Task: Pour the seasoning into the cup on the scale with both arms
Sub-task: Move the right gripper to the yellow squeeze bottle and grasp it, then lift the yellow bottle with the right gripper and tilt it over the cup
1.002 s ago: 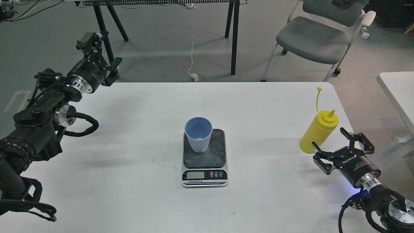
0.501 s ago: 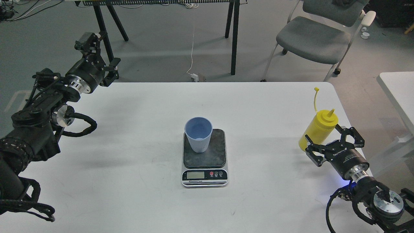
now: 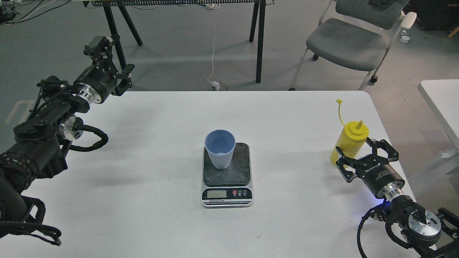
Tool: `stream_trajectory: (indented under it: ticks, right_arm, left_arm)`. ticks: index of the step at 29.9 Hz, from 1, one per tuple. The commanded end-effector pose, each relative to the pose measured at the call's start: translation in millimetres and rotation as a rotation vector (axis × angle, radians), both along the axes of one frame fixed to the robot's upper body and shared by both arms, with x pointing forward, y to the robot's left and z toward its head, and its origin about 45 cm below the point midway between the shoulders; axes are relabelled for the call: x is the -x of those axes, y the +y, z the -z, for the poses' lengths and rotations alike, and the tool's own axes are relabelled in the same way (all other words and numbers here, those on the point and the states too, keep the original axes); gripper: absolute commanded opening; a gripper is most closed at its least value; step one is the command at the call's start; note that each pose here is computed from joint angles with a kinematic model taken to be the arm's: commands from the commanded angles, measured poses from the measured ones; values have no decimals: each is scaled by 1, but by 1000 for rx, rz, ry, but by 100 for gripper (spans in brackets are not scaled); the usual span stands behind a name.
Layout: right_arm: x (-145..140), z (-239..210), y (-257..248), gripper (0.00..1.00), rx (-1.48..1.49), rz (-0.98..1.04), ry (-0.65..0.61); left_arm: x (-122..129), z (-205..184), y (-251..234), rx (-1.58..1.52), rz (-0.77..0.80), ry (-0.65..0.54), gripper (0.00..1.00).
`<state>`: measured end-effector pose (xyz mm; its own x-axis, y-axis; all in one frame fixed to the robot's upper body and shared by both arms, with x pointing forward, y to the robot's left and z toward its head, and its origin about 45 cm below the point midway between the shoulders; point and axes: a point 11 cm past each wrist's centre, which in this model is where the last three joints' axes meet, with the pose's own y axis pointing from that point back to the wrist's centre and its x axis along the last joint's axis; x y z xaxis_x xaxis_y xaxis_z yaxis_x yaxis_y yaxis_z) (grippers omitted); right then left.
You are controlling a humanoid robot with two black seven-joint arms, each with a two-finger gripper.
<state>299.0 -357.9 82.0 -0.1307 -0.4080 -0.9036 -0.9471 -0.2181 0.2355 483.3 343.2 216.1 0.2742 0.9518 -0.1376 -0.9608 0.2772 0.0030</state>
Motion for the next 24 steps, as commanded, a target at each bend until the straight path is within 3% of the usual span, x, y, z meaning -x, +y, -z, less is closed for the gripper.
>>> stream_trajectory:
  ticks: [1, 5, 8, 13, 20, 24]
  right_arm:
    - [1, 1, 0, 67, 0, 1, 2]
    - [1, 2, 3, 63, -7, 0, 2]
    - [0, 1, 4, 46, -8, 1, -1]
    - [-1, 2, 4, 34, -8, 3, 0]
    - [-4, -3, 5, 33, 14, -22, -15]
    - [-51, -50, 15, 33, 200, -168, -161]
  left_arm:
    - [0, 0, 0, -1, 0, 0, 99]
    - [0, 0, 0, -1, 0, 0, 99]
    - [0, 0, 0, -1, 0, 0, 99]
    - [0, 0, 0, -1, 0, 0, 99]
    - [0, 1, -2, 2, 4, 2, 99]
    - [0, -1, 1, -2, 0, -2, 99]
